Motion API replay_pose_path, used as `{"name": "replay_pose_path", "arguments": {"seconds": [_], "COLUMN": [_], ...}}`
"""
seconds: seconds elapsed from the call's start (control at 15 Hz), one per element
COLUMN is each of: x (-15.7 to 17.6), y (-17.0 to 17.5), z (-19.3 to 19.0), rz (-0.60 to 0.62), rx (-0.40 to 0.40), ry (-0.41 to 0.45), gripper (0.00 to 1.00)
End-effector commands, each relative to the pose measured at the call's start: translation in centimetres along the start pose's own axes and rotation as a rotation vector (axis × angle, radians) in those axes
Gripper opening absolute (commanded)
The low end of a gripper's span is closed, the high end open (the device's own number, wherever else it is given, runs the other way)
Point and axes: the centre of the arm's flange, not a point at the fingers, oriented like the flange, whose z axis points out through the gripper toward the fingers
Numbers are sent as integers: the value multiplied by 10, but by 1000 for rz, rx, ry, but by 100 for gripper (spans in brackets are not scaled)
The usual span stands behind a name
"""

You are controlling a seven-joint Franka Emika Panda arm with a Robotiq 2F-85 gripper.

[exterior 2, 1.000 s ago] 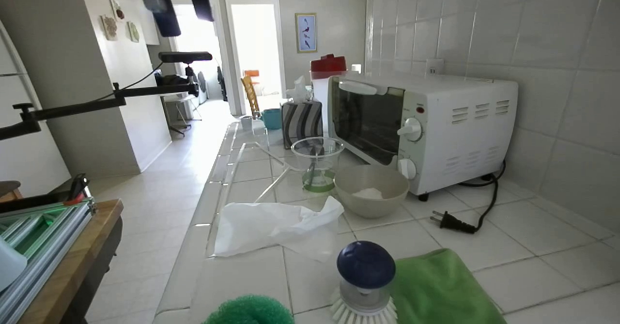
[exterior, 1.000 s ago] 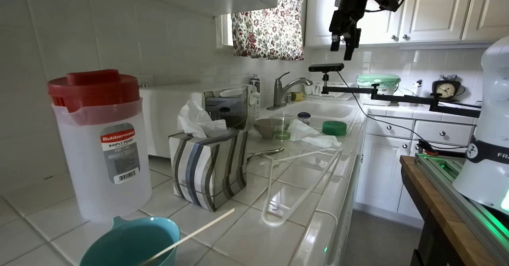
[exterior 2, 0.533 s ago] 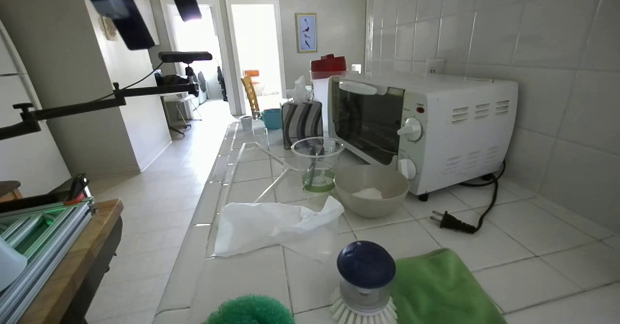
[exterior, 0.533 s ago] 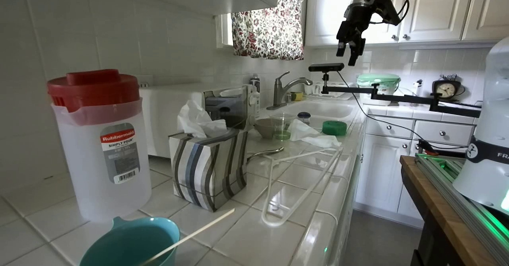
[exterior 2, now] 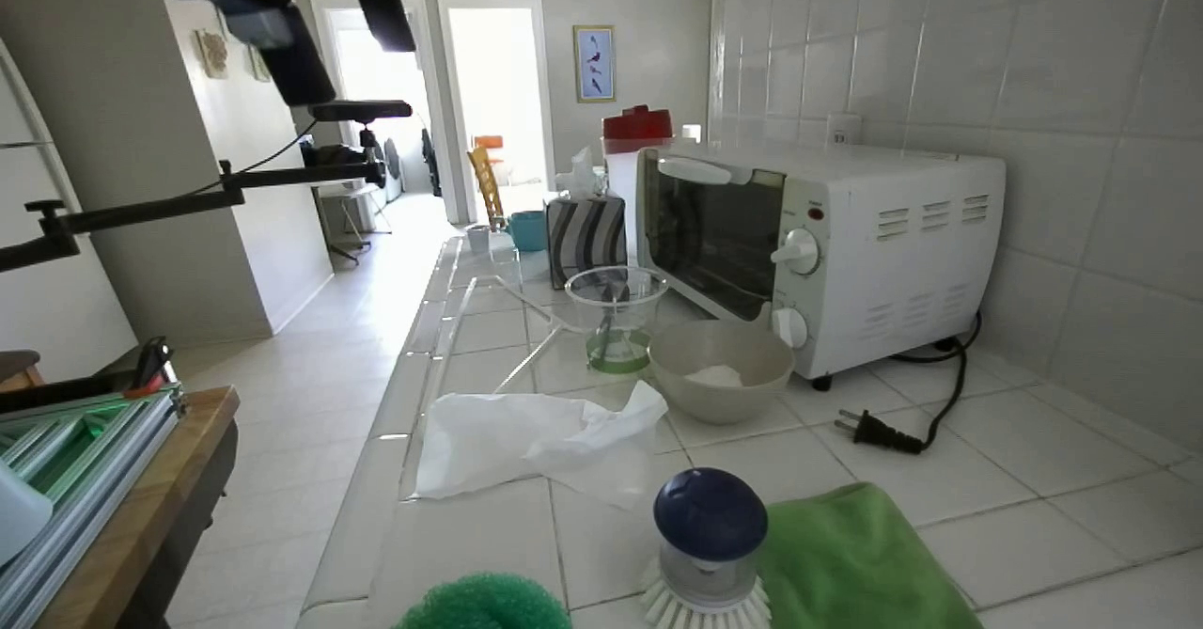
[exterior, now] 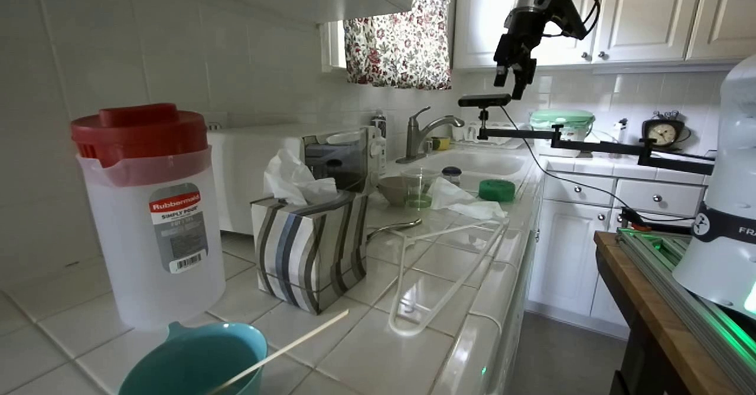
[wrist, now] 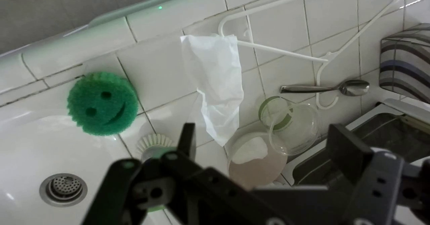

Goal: Put the blue object inside the plastic cup

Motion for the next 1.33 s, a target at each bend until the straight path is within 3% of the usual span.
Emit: {"name": "replay_pose_path", "arguments": {"seconds": [0.0, 0.27, 0.6, 0.93, 1.27], "x": [11, 23, 46, 54, 50], "y": [10, 20, 40, 76, 90], "z": [12, 21, 43, 56, 66], "rz": [10, -15, -6, 42, -42], "rx": [-69, -146, -113, -141, -165], "ry": [18, 59, 84, 132, 93], "gripper": [100, 100, 100, 100, 100]}}
